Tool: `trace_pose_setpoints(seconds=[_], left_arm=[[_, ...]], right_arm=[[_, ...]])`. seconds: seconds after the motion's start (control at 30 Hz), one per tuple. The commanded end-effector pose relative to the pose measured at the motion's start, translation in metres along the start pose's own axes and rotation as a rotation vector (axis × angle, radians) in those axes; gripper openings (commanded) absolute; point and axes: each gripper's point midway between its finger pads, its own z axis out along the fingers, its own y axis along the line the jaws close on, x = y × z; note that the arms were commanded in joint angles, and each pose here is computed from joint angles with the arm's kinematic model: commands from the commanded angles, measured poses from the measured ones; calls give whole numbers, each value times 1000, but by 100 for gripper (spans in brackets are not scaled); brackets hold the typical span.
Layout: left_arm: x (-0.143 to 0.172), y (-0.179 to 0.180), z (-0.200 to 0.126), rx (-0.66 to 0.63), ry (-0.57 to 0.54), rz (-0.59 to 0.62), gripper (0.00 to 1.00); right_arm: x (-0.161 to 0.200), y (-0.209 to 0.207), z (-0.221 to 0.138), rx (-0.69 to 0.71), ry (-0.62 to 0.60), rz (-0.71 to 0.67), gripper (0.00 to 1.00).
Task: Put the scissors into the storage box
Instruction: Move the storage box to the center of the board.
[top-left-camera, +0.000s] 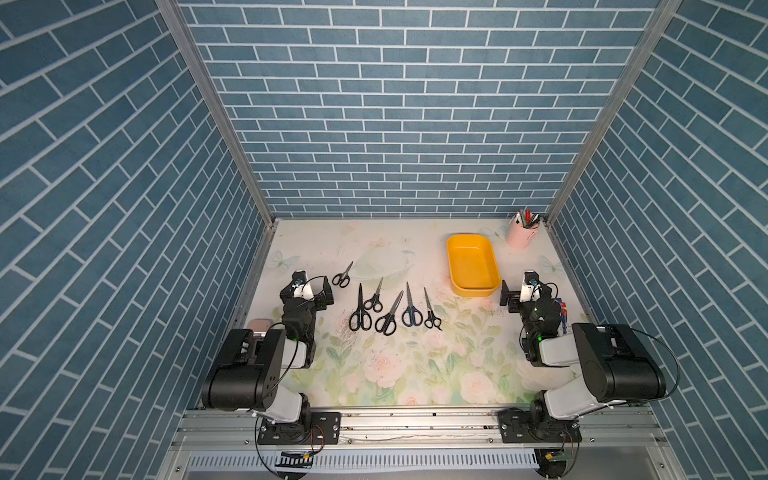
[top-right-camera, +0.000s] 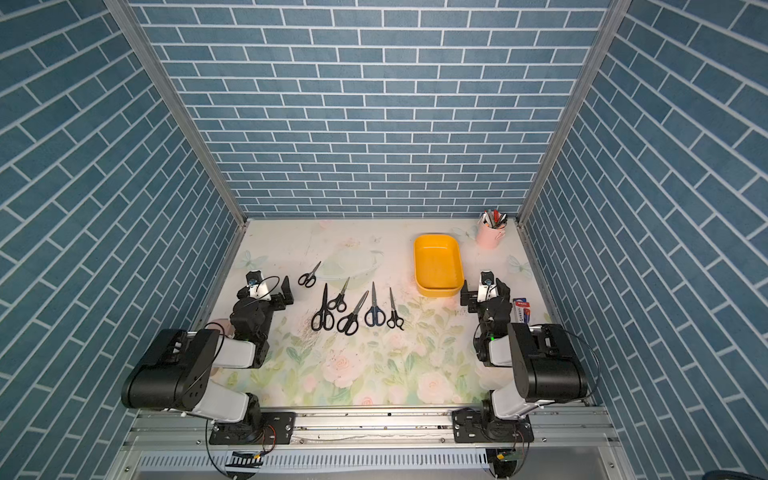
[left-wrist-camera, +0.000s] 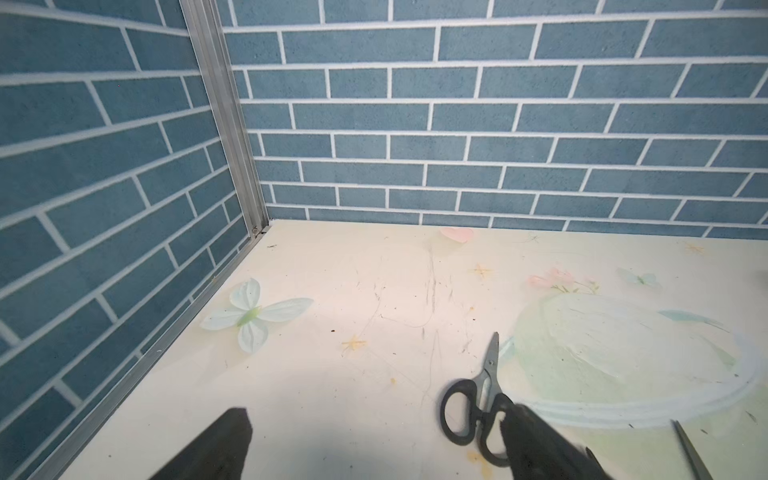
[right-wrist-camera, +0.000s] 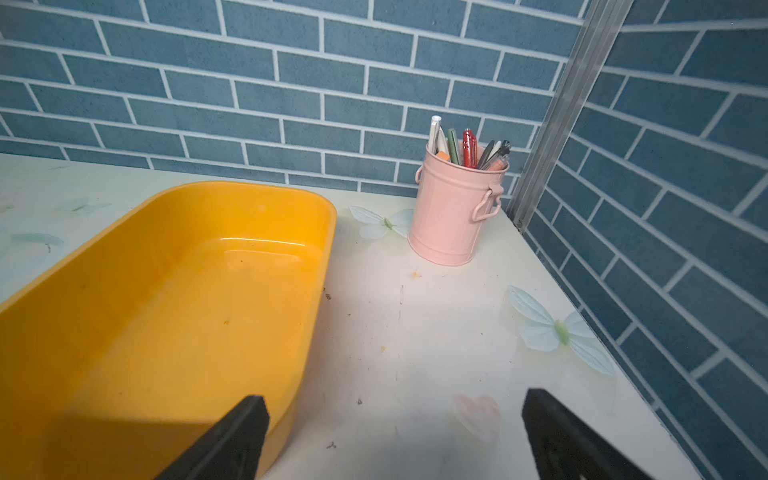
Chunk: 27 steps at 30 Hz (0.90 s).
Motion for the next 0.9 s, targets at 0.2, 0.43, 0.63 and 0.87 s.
trace_pose_setpoints(seconds=[0.2, 0.43, 0.63, 0.87], left_arm=[[-2, -3, 3, 10, -3, 10, 100], [-2, -3, 3, 11, -2, 10, 100], [-25, -11, 12, -14, 44, 55, 100], [-113, -75, -29, 31, 74, -160, 100]], right_arm=[[-6, 1, 2, -7, -19, 31, 100], [-6, 1, 1, -7, -20, 31, 100], [-24, -9, 9, 53, 8, 41, 100], [-87, 91, -10, -130, 239, -38, 88]])
